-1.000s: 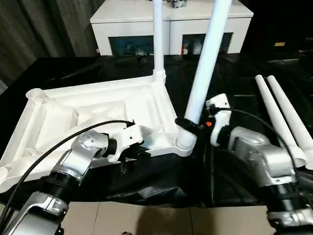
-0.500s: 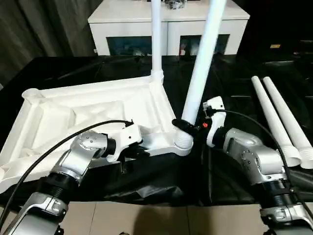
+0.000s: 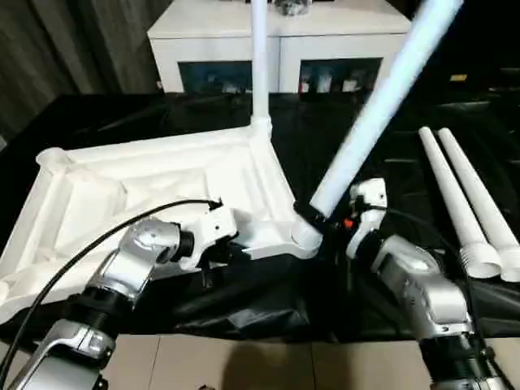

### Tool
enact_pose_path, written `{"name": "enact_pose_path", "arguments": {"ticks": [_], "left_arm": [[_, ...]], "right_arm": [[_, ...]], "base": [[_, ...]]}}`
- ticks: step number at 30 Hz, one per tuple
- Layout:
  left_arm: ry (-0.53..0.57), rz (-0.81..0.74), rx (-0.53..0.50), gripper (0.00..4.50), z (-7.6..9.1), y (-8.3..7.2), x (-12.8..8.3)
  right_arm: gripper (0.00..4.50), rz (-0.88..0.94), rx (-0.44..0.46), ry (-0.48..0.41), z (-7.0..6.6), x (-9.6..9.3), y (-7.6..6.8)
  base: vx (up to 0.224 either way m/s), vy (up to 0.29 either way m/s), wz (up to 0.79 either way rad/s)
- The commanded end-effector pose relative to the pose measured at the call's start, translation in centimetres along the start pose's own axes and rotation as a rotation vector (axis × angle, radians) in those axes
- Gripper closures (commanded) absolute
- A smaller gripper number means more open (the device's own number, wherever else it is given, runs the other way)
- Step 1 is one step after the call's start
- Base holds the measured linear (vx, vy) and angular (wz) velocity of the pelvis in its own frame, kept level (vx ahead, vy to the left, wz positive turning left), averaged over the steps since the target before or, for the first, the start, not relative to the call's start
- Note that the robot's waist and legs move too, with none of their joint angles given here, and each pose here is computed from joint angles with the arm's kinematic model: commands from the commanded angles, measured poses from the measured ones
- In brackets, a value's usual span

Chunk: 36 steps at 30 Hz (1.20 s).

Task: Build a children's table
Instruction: Insert table leg to table base, then rotate leg to tighten

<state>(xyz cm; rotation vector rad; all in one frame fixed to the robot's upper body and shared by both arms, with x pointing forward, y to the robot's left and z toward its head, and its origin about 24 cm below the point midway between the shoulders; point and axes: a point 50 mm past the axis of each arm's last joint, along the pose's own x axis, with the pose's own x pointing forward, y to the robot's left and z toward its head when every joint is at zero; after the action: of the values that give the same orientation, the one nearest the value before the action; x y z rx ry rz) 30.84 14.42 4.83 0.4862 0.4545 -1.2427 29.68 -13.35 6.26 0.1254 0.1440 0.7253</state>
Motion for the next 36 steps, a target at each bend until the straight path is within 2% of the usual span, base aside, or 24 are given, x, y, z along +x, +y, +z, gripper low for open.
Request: {"name": "enact_pose_path", "arguments": {"ticks": [1,5,10,12,13,14,26,32,36], "left_arm": [[-0.048,0.055,0.011,4.50,0.8,0.8,-0.6],[-0.046,0.055,0.013,4.50,0.9,0.8,-0.6],[-0.040,0.056,0.023,4.50,0.9,0.8,-0.5],[-0.032,0.061,0.029,4.50,0.8,0.8,-0.6],[-0.032,0.061,0.029,4.50,0.8,0.8,-0.6],[-0.028,0.068,0.030,4.50,0.7,0.8,-0.7],[-0.029,0.117,0.018,4.50,0.2,0.7,-1.1],[-0.051,0.153,-0.011,4.50,0.1,0.6,-0.9],[-0.055,0.151,-0.024,4.50,0.1,0.5,-0.7]], "right_arm": [[2.64,-0.005,-0.037,0.168,-2.8,-0.9,0.1],[2.64,0.005,-0.037,0.207,-2.8,-0.6,0.2],[2.64,0.045,-0.058,0.301,-2.7,0.3,-0.2],[2.64,0.106,-0.088,0.397,-2.8,0.5,-0.3],[2.64,0.107,-0.089,0.398,-2.8,0.5,-0.3],[2.64,0.137,-0.091,0.438,-2.9,0.4,-0.2],[2.64,0.134,-0.044,0.451,-4.2,-0.6,0.1],[2.64,0.053,0.003,0.396,-4.2,-0.3,-0.3],[2.64,-0.009,-0.006,0.369,-4.0,0.1,-0.6]], "base": [[0.000,0.000,0.00],[0.000,0.000,0.00],[0.000,0.000,0.00],[0.000,0.000,0.00],[0.000,0.000,0.00],[0.000,0.000,0.00],[0.000,0.000,0.00],[0.000,0.000,0.00],[0.000,0.000,0.00]]}}
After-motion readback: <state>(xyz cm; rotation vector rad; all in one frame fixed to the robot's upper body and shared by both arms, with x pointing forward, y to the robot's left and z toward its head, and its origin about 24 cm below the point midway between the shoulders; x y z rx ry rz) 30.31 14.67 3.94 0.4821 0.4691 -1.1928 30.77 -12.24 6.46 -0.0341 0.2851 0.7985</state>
